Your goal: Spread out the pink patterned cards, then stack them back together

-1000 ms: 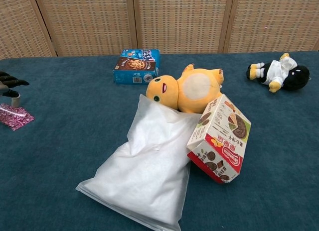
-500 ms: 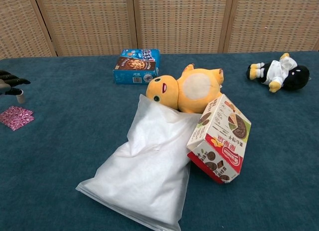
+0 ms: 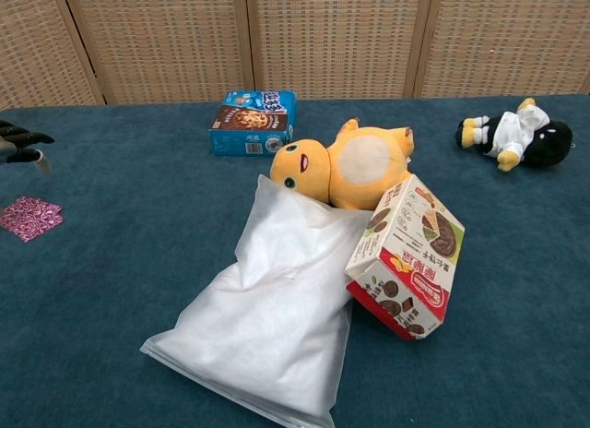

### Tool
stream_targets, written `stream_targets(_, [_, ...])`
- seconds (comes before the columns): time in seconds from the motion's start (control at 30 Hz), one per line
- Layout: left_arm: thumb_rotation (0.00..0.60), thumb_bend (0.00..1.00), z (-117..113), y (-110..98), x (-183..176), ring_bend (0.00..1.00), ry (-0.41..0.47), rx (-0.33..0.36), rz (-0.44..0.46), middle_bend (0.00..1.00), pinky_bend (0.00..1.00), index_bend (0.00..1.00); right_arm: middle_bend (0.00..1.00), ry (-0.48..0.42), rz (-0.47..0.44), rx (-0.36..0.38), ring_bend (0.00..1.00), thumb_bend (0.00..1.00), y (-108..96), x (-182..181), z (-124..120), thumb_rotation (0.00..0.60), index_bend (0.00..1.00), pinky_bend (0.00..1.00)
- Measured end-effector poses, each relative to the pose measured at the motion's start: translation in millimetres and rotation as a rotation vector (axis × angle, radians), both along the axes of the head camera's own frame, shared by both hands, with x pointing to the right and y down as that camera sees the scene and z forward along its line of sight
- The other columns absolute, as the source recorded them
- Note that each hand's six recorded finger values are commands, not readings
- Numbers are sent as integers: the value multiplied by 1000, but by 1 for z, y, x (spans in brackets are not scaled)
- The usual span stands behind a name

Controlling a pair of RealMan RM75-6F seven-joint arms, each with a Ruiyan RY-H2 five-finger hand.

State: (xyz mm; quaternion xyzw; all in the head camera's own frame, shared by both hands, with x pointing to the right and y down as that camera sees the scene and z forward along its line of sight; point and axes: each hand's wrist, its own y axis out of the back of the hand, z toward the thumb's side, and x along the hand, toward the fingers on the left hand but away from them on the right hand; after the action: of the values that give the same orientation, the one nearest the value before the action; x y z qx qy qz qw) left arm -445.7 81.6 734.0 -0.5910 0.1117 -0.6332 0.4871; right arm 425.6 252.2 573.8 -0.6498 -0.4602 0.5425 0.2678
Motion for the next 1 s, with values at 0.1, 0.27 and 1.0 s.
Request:
stream_targets(0.1, [600, 269, -8, -3, 3, 0, 63, 15, -47, 0, 0, 149, 0, -1, -2, 2, 0, 105, 0, 0, 0, 600, 43, 0])
stream_targets(0.27, [600, 252, -28, -5, 16, 0, 200, 48, -124, 0, 0, 120, 0, -3, -4, 8, 0, 105, -1, -1, -3, 600, 43, 0])
stream_targets(1.0, [600, 248, -119, 102, 44, 0, 292, 87, -350, 0, 0, 74, 0, 2, 10, 14, 0, 106, -2, 6, -18, 600, 43, 0])
